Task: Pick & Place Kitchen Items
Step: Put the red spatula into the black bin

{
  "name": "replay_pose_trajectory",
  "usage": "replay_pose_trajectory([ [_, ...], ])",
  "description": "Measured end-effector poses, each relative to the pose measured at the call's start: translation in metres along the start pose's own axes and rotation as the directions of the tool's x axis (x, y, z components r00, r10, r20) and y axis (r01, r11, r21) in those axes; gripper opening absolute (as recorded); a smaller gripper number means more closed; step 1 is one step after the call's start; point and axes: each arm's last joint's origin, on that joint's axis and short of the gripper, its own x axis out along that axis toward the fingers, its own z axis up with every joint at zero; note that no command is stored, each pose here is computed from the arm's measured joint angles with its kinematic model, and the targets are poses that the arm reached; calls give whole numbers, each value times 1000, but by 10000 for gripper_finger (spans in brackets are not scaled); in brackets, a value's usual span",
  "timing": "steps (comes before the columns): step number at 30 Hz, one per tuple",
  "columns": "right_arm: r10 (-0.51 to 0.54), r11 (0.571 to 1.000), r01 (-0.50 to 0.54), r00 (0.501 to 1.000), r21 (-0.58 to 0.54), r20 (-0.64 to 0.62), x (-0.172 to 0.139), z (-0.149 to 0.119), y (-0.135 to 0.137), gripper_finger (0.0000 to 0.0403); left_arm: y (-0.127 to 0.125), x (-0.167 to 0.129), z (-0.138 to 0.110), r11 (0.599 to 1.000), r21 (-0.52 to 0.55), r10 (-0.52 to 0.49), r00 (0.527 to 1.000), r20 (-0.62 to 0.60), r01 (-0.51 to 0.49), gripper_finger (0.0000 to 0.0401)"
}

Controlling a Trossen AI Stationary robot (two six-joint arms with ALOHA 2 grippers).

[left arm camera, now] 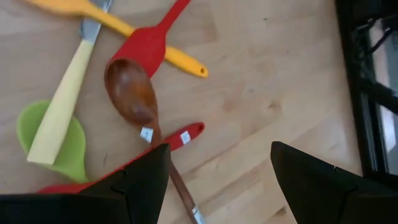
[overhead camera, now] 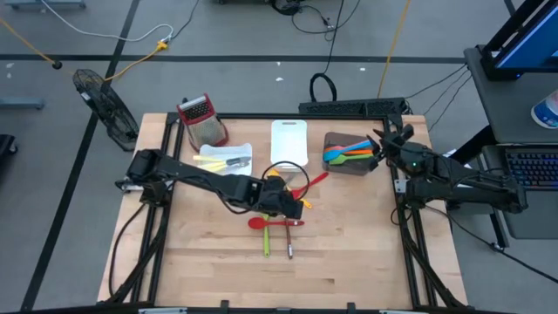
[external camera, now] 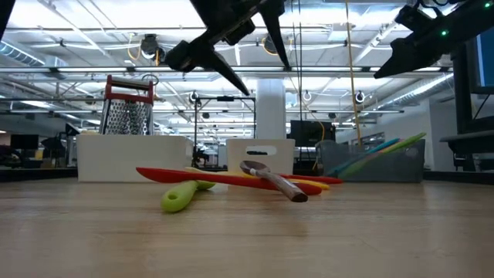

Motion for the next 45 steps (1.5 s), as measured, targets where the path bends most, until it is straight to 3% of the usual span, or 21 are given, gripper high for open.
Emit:
replay_pose_trajectory([
  [7, 3, 1000, -3, 1000, -28, 0, 0, 0, 0, 119, -2, 2, 14, 987, 157, -28, 999, 45, 21, 285],
  [14, 2, 1000, -2, 1000, -28, 0, 0, 0, 0, 120, -5, 6, 44, 936, 345, -110, 990, 93, 72, 285],
  [23, 1, 1000, -1, 1000, -28, 0, 0, 0, 0, 121, 0, 23, 68, 877, 476, -113, 992, 61, 70, 285],
  [30, 1, 1000, -1, 1000, -27, 1, 0, 0, 0, 120, -25, 51, 74, 774, 633, -83, 995, 59, 27, 285],
  [34, 1, 1000, -1, 1000, -28, 0, 0, 0, 0, 121, -30, 65, 80, 733, 678, 28, 998, 49, -54, 285],
  [41, 1, 1000, -1, 1000, -31, 0, 0, 0, 0, 120, -32, 77, 83, 719, 692, 81, 997, 10, -66, 285],
  [45, 1, 999, -1, 1000, -34, -1, 0, 0, 0, 121, -33, 79, 80, 755, 652, 73, 997, 10, -62, 285],
])
